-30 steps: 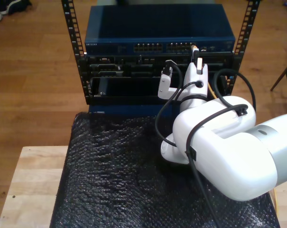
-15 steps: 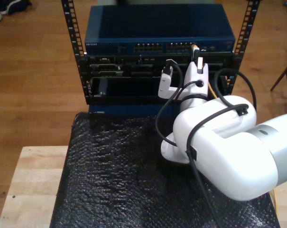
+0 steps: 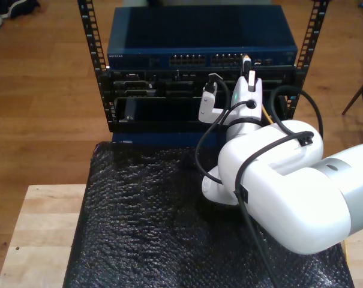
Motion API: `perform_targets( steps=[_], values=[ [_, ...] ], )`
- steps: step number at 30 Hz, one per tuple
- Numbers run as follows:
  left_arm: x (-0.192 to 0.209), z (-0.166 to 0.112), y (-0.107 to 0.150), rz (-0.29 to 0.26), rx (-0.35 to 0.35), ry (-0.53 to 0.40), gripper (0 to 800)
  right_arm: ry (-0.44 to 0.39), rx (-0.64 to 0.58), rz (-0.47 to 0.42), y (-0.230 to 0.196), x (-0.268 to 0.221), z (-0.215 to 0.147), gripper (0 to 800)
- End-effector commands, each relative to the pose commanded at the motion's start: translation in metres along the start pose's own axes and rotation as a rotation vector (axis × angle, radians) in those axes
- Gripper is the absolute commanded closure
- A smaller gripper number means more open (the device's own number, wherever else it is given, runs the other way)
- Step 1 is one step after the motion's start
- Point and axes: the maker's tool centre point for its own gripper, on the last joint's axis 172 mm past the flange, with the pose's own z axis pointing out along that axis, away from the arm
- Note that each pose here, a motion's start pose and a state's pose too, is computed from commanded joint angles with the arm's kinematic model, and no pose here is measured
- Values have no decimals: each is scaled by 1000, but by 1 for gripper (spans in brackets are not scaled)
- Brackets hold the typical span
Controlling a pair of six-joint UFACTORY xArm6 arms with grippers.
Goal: Grab the cable and plug it in
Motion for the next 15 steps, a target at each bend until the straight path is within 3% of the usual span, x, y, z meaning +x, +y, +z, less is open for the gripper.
perform_targets(
  steps=[15],
  values=[
    [0,0,0,0,0,0,0,1,-4,3,2,1,0,800]
  ],
)
